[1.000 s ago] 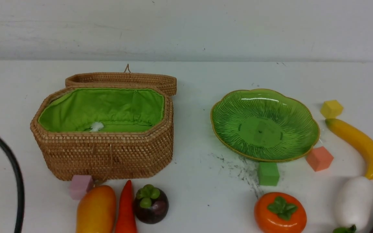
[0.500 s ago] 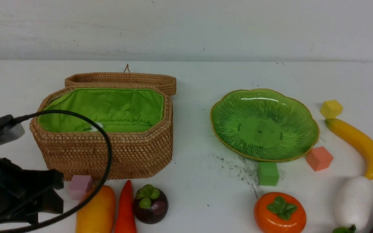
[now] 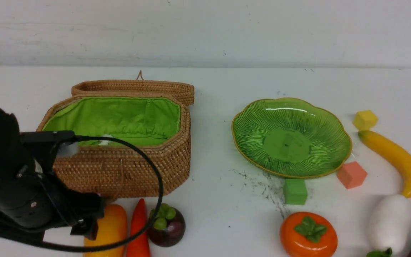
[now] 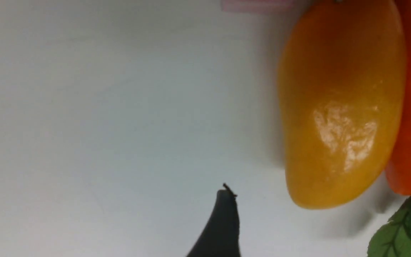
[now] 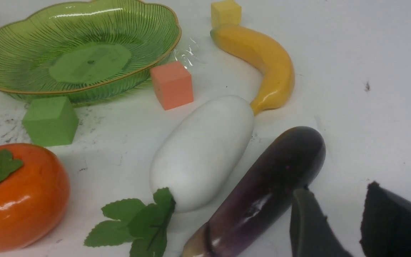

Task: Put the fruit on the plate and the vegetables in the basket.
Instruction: Grab the mango with your left arm and place it on the right plate

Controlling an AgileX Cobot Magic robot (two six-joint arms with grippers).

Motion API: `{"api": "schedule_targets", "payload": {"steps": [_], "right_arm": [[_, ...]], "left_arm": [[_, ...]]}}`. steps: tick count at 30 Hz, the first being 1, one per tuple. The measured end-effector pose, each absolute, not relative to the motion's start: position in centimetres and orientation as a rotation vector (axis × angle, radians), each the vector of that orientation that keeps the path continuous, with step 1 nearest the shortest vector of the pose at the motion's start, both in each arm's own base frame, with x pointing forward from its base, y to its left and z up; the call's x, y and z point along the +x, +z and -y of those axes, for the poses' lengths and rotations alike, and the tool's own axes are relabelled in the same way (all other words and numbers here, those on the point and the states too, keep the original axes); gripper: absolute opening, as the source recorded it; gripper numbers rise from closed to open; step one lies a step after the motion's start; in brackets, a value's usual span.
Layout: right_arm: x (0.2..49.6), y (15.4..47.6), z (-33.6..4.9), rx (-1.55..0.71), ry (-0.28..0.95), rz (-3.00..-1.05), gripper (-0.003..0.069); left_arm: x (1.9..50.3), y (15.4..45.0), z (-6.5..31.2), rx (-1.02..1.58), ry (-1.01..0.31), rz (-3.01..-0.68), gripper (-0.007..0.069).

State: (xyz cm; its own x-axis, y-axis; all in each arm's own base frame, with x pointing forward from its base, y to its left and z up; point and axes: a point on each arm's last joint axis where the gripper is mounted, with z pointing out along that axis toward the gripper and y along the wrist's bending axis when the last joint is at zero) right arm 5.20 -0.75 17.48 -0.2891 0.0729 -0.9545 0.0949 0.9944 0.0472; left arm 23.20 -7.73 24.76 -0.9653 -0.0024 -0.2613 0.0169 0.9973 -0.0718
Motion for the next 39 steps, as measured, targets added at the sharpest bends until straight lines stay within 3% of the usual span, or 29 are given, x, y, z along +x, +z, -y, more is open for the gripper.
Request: {"api": "schedule_targets", "payload": {"steps": [6,24,33,39], "right_arm": [[5.2,17.5,0.8,0.121,-0.022,-1.866,0.0245],[5.2,17.5,0.8,0.121,-0.022,-1.866,0.0245],[5.2,17.5,0.8,0.121,-0.022,-1.866,0.0245],[5.2,17.5,0.8,0.121,-0.022,-1.866,0.0245]], "left_arm": [[24.6,24.2,10.0,0.077,-0.106,-2.906,0.0670],[27.9,19.4,11.2,-0.002,-0.054,-2.953,0.0667],[28.0,18.8,11.2,-0.001,-0.041,-2.969,0.0568],[27.9,18.8,11.1,0.001,-0.029,-2.982,0.0566]]}}
